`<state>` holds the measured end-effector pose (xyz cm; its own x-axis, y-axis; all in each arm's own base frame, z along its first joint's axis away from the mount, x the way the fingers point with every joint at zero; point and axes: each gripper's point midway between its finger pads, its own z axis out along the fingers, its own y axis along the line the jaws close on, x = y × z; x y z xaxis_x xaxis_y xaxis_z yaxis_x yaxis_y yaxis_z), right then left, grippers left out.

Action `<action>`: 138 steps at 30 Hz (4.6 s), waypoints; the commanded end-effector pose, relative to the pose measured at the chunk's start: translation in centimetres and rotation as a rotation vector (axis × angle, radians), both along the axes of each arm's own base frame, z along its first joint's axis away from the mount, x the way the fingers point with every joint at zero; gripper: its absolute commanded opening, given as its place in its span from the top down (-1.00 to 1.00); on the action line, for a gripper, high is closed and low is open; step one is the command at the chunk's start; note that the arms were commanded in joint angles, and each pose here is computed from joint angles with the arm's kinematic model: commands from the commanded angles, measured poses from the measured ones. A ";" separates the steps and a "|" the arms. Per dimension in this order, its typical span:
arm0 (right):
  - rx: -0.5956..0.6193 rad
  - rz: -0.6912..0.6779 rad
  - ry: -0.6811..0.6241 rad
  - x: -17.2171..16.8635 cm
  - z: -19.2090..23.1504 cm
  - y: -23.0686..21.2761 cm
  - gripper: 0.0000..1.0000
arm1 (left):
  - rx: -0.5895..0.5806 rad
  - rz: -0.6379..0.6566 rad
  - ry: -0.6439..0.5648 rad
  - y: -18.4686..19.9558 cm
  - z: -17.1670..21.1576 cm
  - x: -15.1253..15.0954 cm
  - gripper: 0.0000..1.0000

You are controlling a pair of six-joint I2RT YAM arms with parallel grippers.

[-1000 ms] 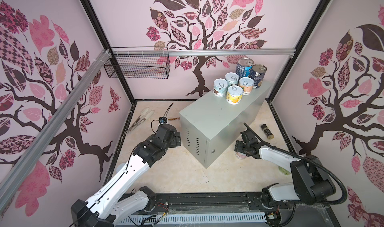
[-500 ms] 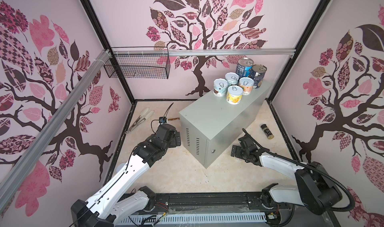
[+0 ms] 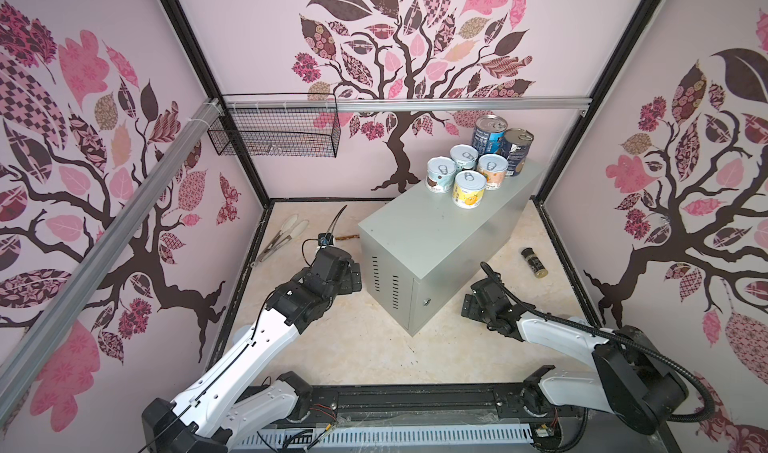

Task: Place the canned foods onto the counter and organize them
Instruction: 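Lift the pink can with the right gripper up toward the cabinet top, then carry the pink can over the cabinet top beside the grouped cans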

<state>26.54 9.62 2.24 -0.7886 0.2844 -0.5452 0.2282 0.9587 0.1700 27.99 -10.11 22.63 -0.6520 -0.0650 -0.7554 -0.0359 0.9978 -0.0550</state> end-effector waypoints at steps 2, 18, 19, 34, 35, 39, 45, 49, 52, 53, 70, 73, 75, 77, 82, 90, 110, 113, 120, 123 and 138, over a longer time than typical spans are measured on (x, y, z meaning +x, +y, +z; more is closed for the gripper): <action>-0.007 -0.009 0.025 -0.3 -0.4 0.1 -0.68 | 0.012 0.009 -0.002 0.5 -0.5 -0.1 -0.96; 0.041 0.044 -0.077 -0.8 3.9 0.2 -0.25 | 0.008 0.008 -0.020 0.6 0.0 -0.3 -0.96; 0.046 0.048 -0.089 -0.9 4.4 0.2 -0.25 | 0.007 0.004 -0.019 0.6 0.0 -0.3 -0.96; 0.175 0.133 -0.194 -3.6 13.3 0.6 -0.21 | -0.005 -0.007 -0.065 1.4 4.3 -1.5 -0.96; 0.179 0.134 -0.201 -3.8 13.9 0.5 -0.21 | -0.008 -0.006 -0.068 1.5 4.6 -1.7 -0.96; 0.210 0.157 -0.256 -4.2 17.4 0.6 -0.21 | -0.018 -0.011 -0.093 2.1 6.3 -2.6 -0.96; 0.191 0.194 -0.328 -4.8 22.5 0.1 -0.23 | -0.022 -0.055 -0.165 2.8 9.4 -4.0 -0.96; 0.177 0.222 -0.385 -5.0 26.1 -0.2 -0.23 | -0.042 -0.063 -0.205 3.4 11.9 -5.0 -0.96; 0.158 0.249 -0.412 -5.0 28.6 -0.2 -0.23 | -0.048 -0.065 -0.218 3.7 13.3 -5.5 -0.96; 0.152 0.259 -0.418 -5.0 29.2 -0.2 -0.23 | -0.050 -0.068 -0.220 3.7 13.6 -5.6 -0.96; 0.118 0.395 -0.508 -1.0 39.9 3.4 -0.23 | -0.098 -0.178 -0.199 1.4 14.3 -5.6 -0.96; 0.117 0.411 -0.511 0.0 41.1 4.2 -0.22 | -0.103 -0.207 -0.208 1.1 14.1 -5.8 -0.96; 0.120 0.423 -0.513 0.6 41.9 4.8 -0.22 | -0.103 -0.229 -0.206 0.8 13.7 -5.9 -0.96; 0.120 0.437 -0.511 1.1 42.5 5.4 -0.22 | -0.104 -0.247 -0.211 0.6 13.4 -6.1 -0.96; 0.043 0.483 -0.515 1.7 43.5 8.5 -0.26 | -0.120 -0.269 -0.209 0.2 12.2 -6.3 -0.96; 0.018 0.619 -0.473 2.5 43.0 15.4 -0.28 | -0.195 -0.294 -0.192 -0.8 9.6 -6.7 -0.96; -0.142 0.614 -0.387 10.6 37.1 22.4 -0.35 | -0.202 -0.323 -0.178 -1.3 5.1 -6.9 -0.96; -0.158 0.579 -0.394 11.7 36.8 22.0 -0.35 | -0.196 -0.342 -0.174 -1.8 4.7 -7.1 -0.96; -0.173 0.537 -0.385 13.9 36.0 21.0 -0.41 | -0.157 -0.341 -0.194 -1.4 4.8 -7.3 -0.96; -0.181 0.531 -0.385 14.1 36.0 20.6 -0.49 | -0.158 -0.344 -0.193 -1.5 4.5 -7.3 -0.96; -0.166 0.526 -0.418 13.8 37.5 20.0 -0.82 | -0.157 -0.329 -0.204 -1.0 5.2 -7.4 -0.96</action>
